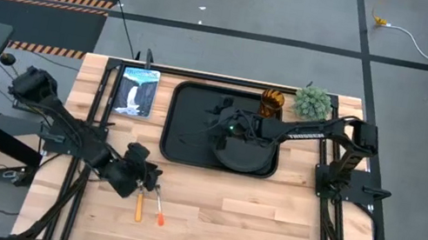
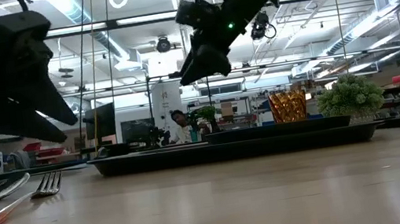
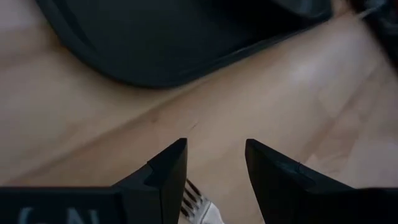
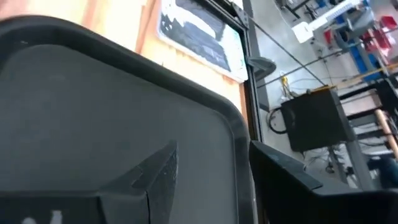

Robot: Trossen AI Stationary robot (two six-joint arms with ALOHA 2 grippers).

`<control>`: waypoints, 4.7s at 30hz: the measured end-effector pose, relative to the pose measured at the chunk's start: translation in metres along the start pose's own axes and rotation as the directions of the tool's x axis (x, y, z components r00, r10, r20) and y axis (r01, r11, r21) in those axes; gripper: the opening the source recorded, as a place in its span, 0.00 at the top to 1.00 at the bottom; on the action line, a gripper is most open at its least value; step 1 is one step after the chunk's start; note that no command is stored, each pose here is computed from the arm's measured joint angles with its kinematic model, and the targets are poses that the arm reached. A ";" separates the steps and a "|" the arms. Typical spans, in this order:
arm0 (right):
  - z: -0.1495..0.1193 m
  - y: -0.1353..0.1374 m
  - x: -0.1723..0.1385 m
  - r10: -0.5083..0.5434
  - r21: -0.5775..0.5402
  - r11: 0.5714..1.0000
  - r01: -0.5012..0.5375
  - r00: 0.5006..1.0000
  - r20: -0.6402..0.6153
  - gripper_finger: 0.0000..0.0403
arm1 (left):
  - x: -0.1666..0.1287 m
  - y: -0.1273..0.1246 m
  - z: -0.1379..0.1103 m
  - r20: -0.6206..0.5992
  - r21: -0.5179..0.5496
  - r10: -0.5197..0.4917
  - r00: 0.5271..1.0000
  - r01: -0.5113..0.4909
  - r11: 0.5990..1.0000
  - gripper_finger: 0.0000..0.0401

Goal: Pick and place plate/cup/fork/spoon on tray
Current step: Put the orange fork on the black serving tray to the left of the black plate

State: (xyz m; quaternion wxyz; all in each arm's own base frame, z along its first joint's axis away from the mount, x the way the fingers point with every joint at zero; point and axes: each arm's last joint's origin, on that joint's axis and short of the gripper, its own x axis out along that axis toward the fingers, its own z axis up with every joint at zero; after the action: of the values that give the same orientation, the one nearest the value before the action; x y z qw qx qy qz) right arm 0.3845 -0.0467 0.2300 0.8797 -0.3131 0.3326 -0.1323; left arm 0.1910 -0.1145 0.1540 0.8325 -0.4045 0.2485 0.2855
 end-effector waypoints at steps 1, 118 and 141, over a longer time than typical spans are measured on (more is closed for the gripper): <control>0.000 -0.003 -0.003 0.013 0.000 1.000 -0.013 1.000 0.000 0.50 | 0.001 -0.005 -0.001 -0.008 -0.005 0.027 1.000 -0.027 1.000 0.57; -0.065 0.006 -0.100 -0.163 0.281 0.959 0.027 0.864 0.475 0.60 | 0.122 -0.068 0.166 -0.142 -0.054 0.530 0.836 -0.542 0.839 0.94; -0.058 0.016 -0.105 -0.126 0.257 0.966 -0.010 0.852 0.509 0.60 | 0.187 -0.028 0.183 -0.273 -0.082 0.491 0.827 -0.528 0.845 0.88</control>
State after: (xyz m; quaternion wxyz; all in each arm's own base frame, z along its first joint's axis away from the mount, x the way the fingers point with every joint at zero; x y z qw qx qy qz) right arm 0.2681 -0.0148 0.2386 0.9646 -0.2337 0.0530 -0.1101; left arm 0.3766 0.0716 0.1489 0.6554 -0.4179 0.4242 0.4646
